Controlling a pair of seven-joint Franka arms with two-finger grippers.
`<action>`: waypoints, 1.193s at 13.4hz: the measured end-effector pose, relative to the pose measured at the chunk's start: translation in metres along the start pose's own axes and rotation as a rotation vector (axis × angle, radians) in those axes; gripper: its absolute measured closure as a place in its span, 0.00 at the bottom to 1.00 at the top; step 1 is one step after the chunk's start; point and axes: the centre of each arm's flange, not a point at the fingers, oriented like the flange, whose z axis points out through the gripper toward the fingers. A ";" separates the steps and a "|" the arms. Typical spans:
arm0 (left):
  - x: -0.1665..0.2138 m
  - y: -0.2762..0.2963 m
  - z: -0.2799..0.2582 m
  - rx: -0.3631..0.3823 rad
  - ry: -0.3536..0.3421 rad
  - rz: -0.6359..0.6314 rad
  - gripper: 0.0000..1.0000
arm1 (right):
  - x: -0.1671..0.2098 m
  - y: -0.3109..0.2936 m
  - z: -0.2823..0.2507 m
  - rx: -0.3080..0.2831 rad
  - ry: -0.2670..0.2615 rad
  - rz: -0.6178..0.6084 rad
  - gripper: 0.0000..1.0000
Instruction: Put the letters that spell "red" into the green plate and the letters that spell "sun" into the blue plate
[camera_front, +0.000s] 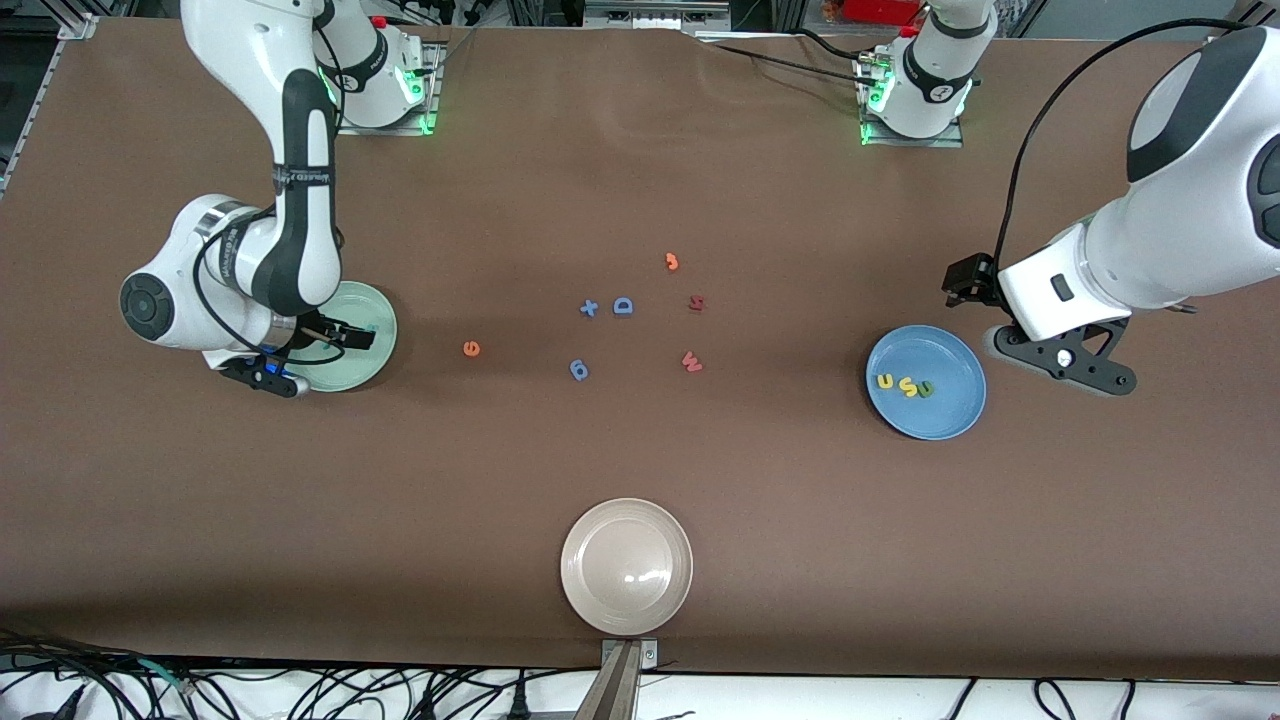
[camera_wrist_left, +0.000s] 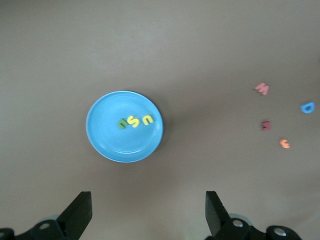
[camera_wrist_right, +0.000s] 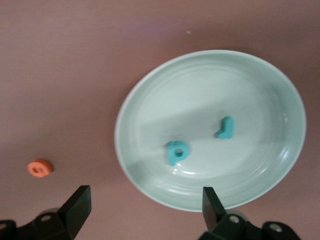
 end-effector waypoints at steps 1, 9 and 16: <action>-0.002 -0.003 -0.002 -0.023 -0.001 -0.016 0.00 | -0.006 -0.018 -0.005 -0.006 0.014 -0.006 0.01; -0.026 -0.009 -0.018 0.006 0.109 -0.175 0.00 | -0.033 -0.103 -0.006 -0.050 0.109 -0.084 0.04; -0.077 -0.004 -0.061 -0.005 0.152 -0.256 0.00 | -0.049 -0.151 0.067 -0.091 0.199 -0.061 0.05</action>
